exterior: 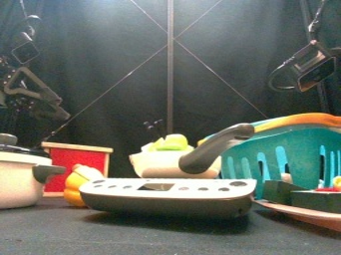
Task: Place white sushi roll on plate
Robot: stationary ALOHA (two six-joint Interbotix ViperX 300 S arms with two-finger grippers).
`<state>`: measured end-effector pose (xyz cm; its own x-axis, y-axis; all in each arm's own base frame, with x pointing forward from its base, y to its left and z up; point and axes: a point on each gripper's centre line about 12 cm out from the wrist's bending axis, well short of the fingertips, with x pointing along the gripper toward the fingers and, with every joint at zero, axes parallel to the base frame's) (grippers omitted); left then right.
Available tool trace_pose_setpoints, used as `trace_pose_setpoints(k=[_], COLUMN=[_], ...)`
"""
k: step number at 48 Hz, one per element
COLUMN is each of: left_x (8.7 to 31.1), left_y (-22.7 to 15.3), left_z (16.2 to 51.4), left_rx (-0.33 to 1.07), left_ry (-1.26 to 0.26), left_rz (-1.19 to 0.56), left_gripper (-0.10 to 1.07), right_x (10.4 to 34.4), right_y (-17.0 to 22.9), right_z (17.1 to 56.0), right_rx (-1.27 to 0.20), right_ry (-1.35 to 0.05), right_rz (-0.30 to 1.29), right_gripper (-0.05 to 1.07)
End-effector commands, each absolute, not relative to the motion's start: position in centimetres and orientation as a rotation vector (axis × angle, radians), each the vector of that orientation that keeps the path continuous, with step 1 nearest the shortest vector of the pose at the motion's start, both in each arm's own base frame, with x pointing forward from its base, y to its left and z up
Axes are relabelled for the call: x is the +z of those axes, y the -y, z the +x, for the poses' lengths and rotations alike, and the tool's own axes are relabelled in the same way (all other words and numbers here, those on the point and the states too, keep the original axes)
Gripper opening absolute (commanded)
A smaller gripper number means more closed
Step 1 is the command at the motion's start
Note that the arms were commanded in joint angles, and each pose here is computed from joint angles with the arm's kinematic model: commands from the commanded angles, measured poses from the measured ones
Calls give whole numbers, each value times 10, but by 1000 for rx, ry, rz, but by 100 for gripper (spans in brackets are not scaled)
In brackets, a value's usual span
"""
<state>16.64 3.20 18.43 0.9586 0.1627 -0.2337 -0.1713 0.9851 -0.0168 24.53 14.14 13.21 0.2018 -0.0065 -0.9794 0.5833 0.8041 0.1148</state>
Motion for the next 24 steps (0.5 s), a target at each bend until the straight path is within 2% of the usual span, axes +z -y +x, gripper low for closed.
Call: trace_pose_setpoints(k=[1,24], left_x=[190,190], left_y=[-32,-33], left_z=[169,169], left_rx=[169,170], left_ry=[-219,-219], left_rz=[-37,-37], left_gripper=[98,98], right_x=[147,160], right_y=[-143,-143], right_z=[251,267], right_rx=[-415,-361], right_ry=[-1283,-1201], right_rz=[549,484], right_gripper=[87,87])
